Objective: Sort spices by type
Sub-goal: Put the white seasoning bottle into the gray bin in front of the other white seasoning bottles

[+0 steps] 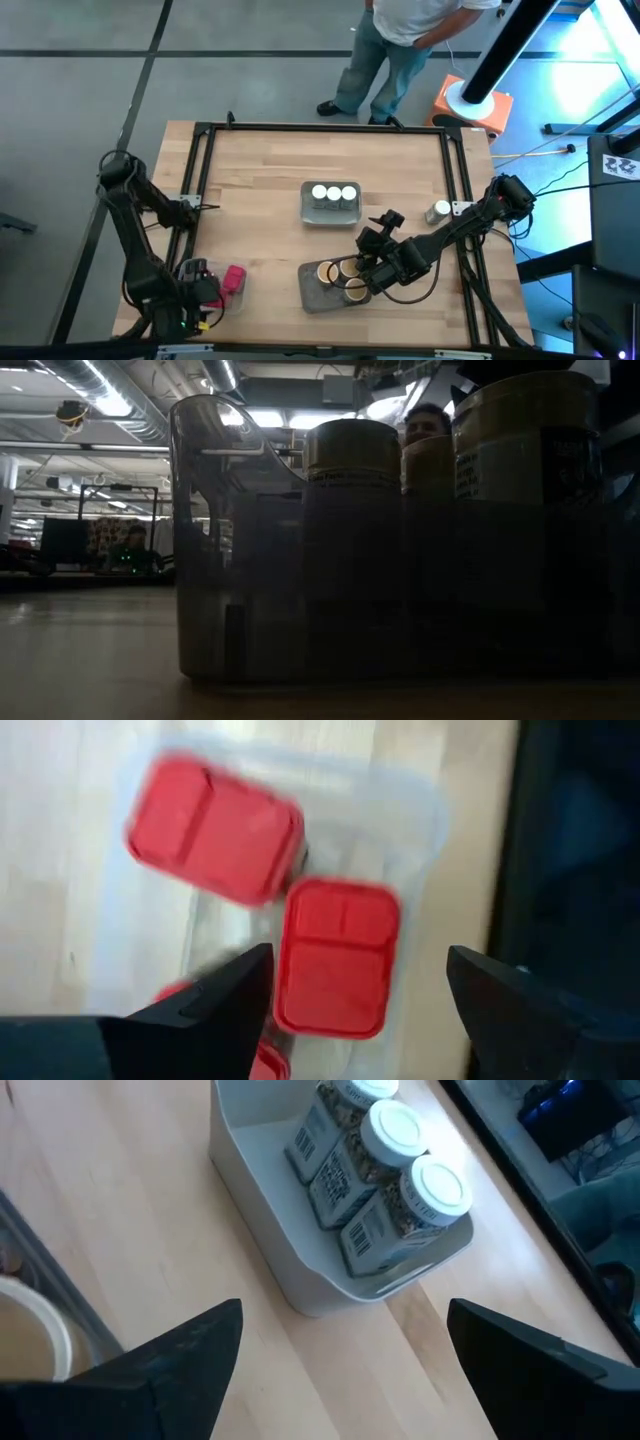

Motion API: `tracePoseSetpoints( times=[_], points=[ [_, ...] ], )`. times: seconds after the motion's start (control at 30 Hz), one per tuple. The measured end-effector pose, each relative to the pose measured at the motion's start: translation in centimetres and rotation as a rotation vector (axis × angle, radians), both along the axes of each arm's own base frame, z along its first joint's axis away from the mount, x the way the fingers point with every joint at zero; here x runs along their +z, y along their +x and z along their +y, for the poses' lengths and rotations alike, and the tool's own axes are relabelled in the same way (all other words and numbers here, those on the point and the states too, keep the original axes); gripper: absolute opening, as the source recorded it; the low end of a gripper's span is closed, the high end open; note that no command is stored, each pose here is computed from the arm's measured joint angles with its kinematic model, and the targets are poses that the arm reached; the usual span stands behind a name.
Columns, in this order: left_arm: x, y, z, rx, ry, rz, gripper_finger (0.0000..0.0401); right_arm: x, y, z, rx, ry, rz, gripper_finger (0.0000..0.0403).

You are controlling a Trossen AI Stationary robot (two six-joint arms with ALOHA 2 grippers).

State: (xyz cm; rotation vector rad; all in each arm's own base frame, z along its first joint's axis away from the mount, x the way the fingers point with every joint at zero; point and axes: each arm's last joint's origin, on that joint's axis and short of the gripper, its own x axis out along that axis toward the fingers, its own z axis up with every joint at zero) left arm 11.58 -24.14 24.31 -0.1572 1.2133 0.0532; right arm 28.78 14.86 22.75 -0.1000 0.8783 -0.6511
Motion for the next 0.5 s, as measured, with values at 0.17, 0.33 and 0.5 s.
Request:
tracePoseSetpoints(
  times=[0.17,0.33,0.5],
  points=[
    [2.5,0.2,1.6,0.02,-0.035,-0.133,0.028,-0.1,0.0,0.2,0.01,0.056,0.027,0.0353],
    [4.0,0.9,3.1,0.005,0.015,-0.285,0.028,-0.1,0.2,0.3,0.031,0.085,0.026,0.0353],
    [4.6,2.5,4.4,-0.071,0.138,-0.359,0.028,0.5,-0.6,-0.9,-0.016,0.114,0.107,0.0353]
  ],
)
